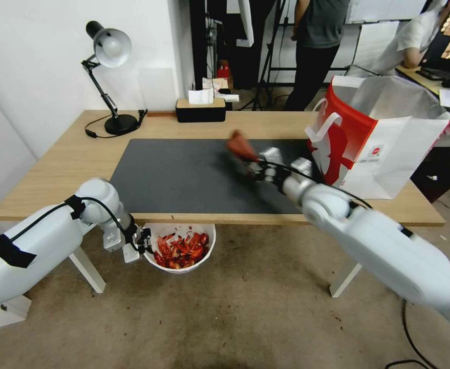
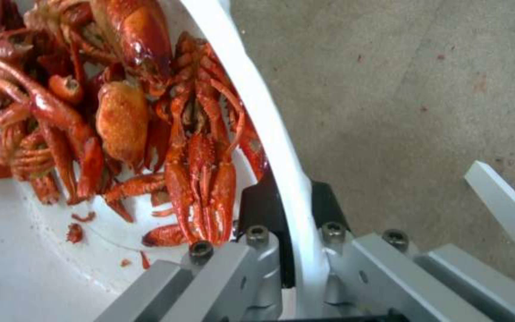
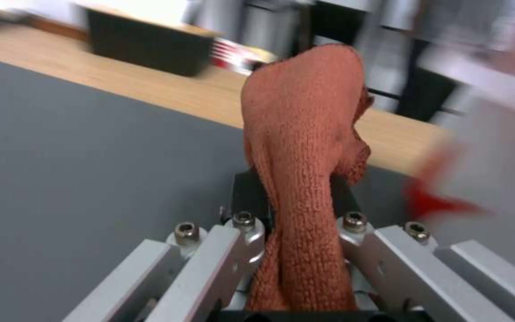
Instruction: Sweep shrimp from table into container with towel, then put container into takeout bag.
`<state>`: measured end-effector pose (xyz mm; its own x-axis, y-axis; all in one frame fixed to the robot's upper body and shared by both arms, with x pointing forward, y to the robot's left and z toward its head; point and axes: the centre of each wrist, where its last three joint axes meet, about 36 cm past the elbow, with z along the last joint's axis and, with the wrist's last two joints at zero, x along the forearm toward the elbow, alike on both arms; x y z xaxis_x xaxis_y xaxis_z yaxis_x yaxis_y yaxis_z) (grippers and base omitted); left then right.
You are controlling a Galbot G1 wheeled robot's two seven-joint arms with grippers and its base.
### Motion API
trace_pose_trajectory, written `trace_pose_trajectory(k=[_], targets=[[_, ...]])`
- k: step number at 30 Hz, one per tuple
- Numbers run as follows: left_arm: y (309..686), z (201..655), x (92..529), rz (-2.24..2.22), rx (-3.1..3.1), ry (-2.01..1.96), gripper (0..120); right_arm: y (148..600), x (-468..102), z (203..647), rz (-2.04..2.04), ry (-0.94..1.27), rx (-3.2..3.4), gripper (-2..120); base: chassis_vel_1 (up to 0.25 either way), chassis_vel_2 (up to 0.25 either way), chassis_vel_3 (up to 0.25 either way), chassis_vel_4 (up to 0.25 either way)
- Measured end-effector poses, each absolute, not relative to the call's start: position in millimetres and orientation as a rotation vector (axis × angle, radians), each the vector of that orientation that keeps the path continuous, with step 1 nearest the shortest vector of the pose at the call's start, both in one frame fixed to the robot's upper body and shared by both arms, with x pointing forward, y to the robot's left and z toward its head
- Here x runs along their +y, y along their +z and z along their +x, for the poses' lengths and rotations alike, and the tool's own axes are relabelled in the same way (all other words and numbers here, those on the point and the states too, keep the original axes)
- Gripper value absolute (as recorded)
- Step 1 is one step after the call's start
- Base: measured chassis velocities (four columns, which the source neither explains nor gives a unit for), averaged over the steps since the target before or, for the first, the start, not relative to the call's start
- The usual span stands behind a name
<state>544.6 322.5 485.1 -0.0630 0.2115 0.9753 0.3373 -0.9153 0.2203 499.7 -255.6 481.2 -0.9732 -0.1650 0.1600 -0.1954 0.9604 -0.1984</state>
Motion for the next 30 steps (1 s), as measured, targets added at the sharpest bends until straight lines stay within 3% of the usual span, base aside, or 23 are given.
trace_pose_trajectory(k=[4, 12, 15, 16, 17, 18, 20, 24, 26, 30], targets=[[481, 542, 319, -2.098, -0.606, -2.136, 0, 470, -275, 486, 0.139, 0.325, -2.939, 7, 0.000, 0.000, 0.000, 0.000], [481, 538, 310, -2.102, -0.591, -2.140, 0, 468, -293, 471, 0.192, 0.199, -2.899, 38, 0.000, 0.000, 0.000, 0.000], [481, 538, 309, -2.102, -0.589, -2.141, 0, 470, -296, 470, 0.201, 0.201, -2.900, 43, 0.000, 0.000, 0.000, 0.000], [481, 538, 308, -2.104, -0.587, -2.142, 0, 472, -298, 468, 0.211, 0.202, -2.902, 50, 0.000, 0.000, 0.000, 0.000], [480, 537, 306, -2.108, -0.583, -2.141, 0, 477, -304, 464, 0.246, 0.212, -2.905, 64, 0.000, 0.000, 0.000, 0.000], [480, 537, 306, -2.108, -0.583, -2.141, 0, 477, -304, 464, 0.246, 0.212, -2.905, 64, 0.000, 0.000, 0.000, 0.000], [479, 537, 302, -2.117, -0.577, -2.141, 0, 478, -310, 456, 0.273, 0.200, -2.935, 79, 0.000, 0.000, 0.000, 0.000], [477, 538, 299, -2.127, -0.569, -2.142, 0, 480, -316, 448, 0.277, 0.168, -2.965, 87, 0.000, 0.000, 0.000, 0.000], [473, 537, 298, -2.142, -0.560, -2.136, 0, 477, -318, 437, 0.328, 0.102, -3.016, 98, 0.000, 0.000, 0.000, 0.000], [467, 530, 300, -2.149, -0.548, -2.123, 0, 471, -311, 428, 0.422, 0.006, -3.089, 100, 0.000, 0.000, 0.000, 0.000]])
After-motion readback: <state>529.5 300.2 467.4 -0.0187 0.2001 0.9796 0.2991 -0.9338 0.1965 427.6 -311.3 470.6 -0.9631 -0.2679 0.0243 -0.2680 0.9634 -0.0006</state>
